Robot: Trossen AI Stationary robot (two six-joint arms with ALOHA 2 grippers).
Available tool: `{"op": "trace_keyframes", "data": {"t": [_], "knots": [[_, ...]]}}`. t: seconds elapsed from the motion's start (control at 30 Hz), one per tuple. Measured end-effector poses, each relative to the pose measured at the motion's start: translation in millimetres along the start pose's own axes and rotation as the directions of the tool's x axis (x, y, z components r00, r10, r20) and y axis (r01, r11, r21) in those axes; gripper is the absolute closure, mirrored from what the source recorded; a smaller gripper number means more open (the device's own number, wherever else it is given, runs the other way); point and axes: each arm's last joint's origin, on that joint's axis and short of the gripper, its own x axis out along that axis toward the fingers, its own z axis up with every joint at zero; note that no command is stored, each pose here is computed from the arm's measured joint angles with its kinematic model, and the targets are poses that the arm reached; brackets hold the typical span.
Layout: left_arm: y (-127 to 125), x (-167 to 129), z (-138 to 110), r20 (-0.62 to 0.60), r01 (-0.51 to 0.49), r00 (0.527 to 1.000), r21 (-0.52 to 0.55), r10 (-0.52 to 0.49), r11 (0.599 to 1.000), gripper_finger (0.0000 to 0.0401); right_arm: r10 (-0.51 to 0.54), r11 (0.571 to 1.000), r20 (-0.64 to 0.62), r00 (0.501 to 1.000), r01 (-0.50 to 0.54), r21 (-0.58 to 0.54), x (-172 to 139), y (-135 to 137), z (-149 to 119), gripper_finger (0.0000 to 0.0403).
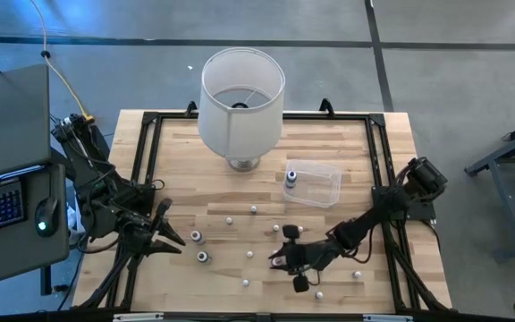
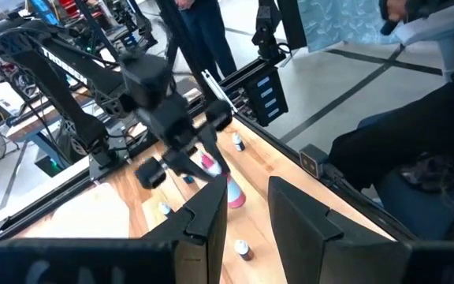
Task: Pick & Place food coloring
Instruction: Put the large pink food coloring bottle into the transparent bin
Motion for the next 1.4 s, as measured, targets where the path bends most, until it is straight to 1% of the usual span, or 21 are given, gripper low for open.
{"op": "trace_keyframes", "data": {"t": [0.07,0.13,0.2,0.23,0.27,0.3,0.37,0.4,0.43,0.47,0.5,0.57,0.6,0.67,0.73,0.8,0.97,1.07,1.2,1.27,1.4], "knots": [[0.0,0.0,0.0,0.0,0.0,1.0,0.0,0.0,1.0,0.0309,-0.007,1.0,0.098,0.995,0.007,-0.002,-8.2,1.0,17.4,0.0295],[0.0,0.0,0.0,0.0,-0.001,1.0,0.0,0.001,1.0,0.0309,-0.052,0.997,0.172,0.984,0.061,-0.047,-19.3,-0.1,34.2,0.0295],[0.0,0.1,0.0,-0.001,-0.001,1.0,0.0,0.001,1.0,0.0309,-0.162,0.977,0.223,0.961,0.187,-0.099,-30.7,-4.2,47.1,0.0295],[0.0,0.1,0.0,-0.001,-0.002,1.0,0.0,0.002,1.0,0.0309,-0.249,0.951,0.238,0.939,0.284,-0.123,-36.6,-8.0,52.3,0.0295],[0.0,0.1,0.0,-0.001,-0.002,1.0,0.0,0.002,1.0,0.0309,-0.348,0.911,0.246,0.905,0.388,-0.138,-42.2,-13.2,56.6,0.0295],[0.0,0.1,0.0,-0.001,-0.002,1.0,0.0,0.002,1.0,0.0309,-0.452,0.857,0.247,0.857,0.494,-0.146,-47.6,-19.4,60.2,0.0295],[0.0,0.1,-0.1,-0.001,-0.002,1.0,0.0,0.002,1.0,0.0309,-0.655,0.713,0.223,0.722,0.688,-0.135,-56.9,-35.6,63.3,0.0295],[0.0,0.1,0.0,-0.001,-0.002,1.0,0.0,0.002,1.0,0.0309,-0.74,0.634,0.204,0.641,0.766,-0.105,-59.5,-45.4,62.3,0.0295],[0.0,0.1,-0.1,-0.001,-0.002,1.0,0.0,0.002,1.0,0.0309,-0.8,0.569,0.179,0.573,0.819,-0.078,-61.2,-55.5,59.5,0.0295],[0.0,0.1,-0.1,-0.002,-0.003,1.0,0.0,0.003,1.0,0.0309,-0.828,0.539,0.146,0.541,0.84,-0.059,-61.8,-65.3,55.3,0.0295],[0.1,0.1,-0.2,-0.003,-0.005,1.0,0.001,0.005,1.0,0.0309,-0.837,0.535,0.103,0.537,0.844,-0.044,-61.1,-75.1,50.2,0.0295],[0.1,0.1,-0.4,-0.005,-0.006,1.0,0.002,0.007,1.0,0.0309,-0.821,0.57,-0.01,0.57,0.821,0.031,-57.6,-93.9,39.8,0.0292],[0.0,0.1,-0.8,-0.008,-0.006,1.0,0.004,0.006,1.0,0.0309,-0.811,0.577,-0.07,0.581,0.813,0.07,-55.7,-102.2,34.3,0.0292],[-0.1,0.1,-1.3,-0.013,-0.005,1.0,0.007,0.005,1.0,0.0309,-0.795,0.569,-0.168,0.583,0.812,0.127,-50.2,-117.1,24.1,0.0292],[-0.3,0.1,-2.5,-0.024,-0.003,1.0,0.014,0.004,1.0,0.0309,-0.789,0.554,-0.229,0.57,0.821,0.135,-44.4,-128.0,15.6,0.0294],[-0.4,0.1,-2.9,-0.028,-0.003,1.0,0.016,0.003,1.0,0.0309,-0.786,0.549,-0.259,0.561,0.827,0.126,-38.6,-135.8,9.8,0.0294],[-0.5,0.0,-3.8,-0.036,-0.002,0.999,0.022,0.003,1.0,0.0309,-0.794,0.532,-0.272,0.543,0.838,0.119,-26.3,-148.9,1.6,0.029],[-0.6,0.0,-4.3,-0.041,-0.001,0.999,0.025,0.002,1.0,0.0309,-0.806,0.512,-0.265,0.53,0.848,0.139,-23.0,-154.9,0.5,0.0288],[-0.7,0.0,-4.5,-0.042,0.0,0.999,0.025,0.002,1.0,0.0309,-0.834,0.471,-0.257,0.489,0.872,0.133,-22.6,-162.5,-0.7,0.0291],[-0.6,0.0,-4.4,-0.041,-0.001,0.999,0.024,0.002,1.0,0.0309,-0.825,0.474,-0.272,0.495,0.869,0.142,-22.7,-166.9,-0.6,0.029],[-0.6,0.0,-4.4,-0.042,-0.001,0.999,0.025,0.002,1.0,0.0309,-0.784,0.505,-0.319,0.533,0.846,0.171,-22.2,-174.8,-1.3,0.0274]]}}
